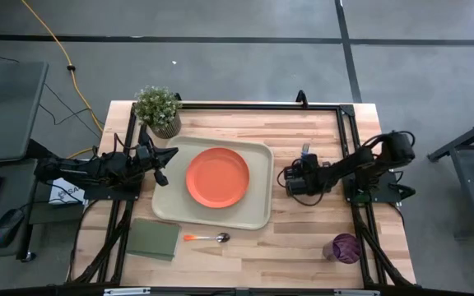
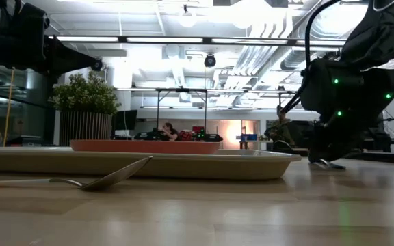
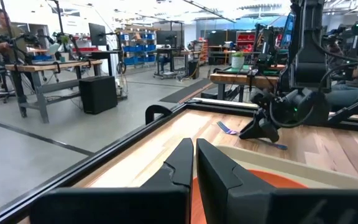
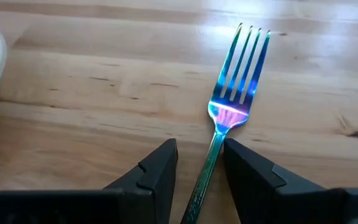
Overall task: Pick and place plate/cup/fork/spoon on tray
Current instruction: Put the blue fork on the left side of the gray tray
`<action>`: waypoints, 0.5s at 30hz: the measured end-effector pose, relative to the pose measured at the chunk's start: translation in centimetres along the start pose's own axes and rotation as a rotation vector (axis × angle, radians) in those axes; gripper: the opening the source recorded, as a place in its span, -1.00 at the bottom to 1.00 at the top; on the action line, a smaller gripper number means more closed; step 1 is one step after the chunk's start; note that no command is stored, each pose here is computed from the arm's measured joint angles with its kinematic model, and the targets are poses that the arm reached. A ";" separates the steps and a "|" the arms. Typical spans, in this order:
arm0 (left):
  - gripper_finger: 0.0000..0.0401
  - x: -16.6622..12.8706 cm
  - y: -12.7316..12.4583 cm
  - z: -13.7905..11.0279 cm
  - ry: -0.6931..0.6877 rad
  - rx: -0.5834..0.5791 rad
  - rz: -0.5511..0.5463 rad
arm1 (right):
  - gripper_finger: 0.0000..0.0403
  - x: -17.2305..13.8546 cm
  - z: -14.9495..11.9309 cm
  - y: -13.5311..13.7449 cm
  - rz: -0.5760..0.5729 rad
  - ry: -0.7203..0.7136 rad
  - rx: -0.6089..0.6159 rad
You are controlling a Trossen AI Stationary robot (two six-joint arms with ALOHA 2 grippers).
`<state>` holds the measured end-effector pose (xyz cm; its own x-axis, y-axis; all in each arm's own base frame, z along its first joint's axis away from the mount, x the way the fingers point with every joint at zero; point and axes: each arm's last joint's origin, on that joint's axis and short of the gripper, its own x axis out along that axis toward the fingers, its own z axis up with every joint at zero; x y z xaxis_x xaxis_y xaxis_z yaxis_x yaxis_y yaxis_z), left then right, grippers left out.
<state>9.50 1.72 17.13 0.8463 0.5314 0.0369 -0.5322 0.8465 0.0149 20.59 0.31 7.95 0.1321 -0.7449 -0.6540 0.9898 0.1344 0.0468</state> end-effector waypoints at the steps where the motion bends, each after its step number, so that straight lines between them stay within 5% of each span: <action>1: -0.98 0.0 0.0 0.0 0.000 0.000 0.000 | -0.36 0.0 -0.1 0.0 -0.001 -0.012 0.005; 7: -0.98 0.0 0.0 0.0 0.000 0.000 0.000 | -0.43 -0.2 -0.5 -0.1 0.003 -0.033 0.011; 15: -0.98 0.0 0.0 0.0 0.000 -0.008 0.000 | -0.95 -0.2 -0.5 -0.2 0.000 -0.049 -0.008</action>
<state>9.50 1.72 17.13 0.8463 0.5315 0.0370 -0.5321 0.8467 0.0072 20.38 0.80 7.70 0.1352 -0.7761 -0.6159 0.9893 0.1396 0.0412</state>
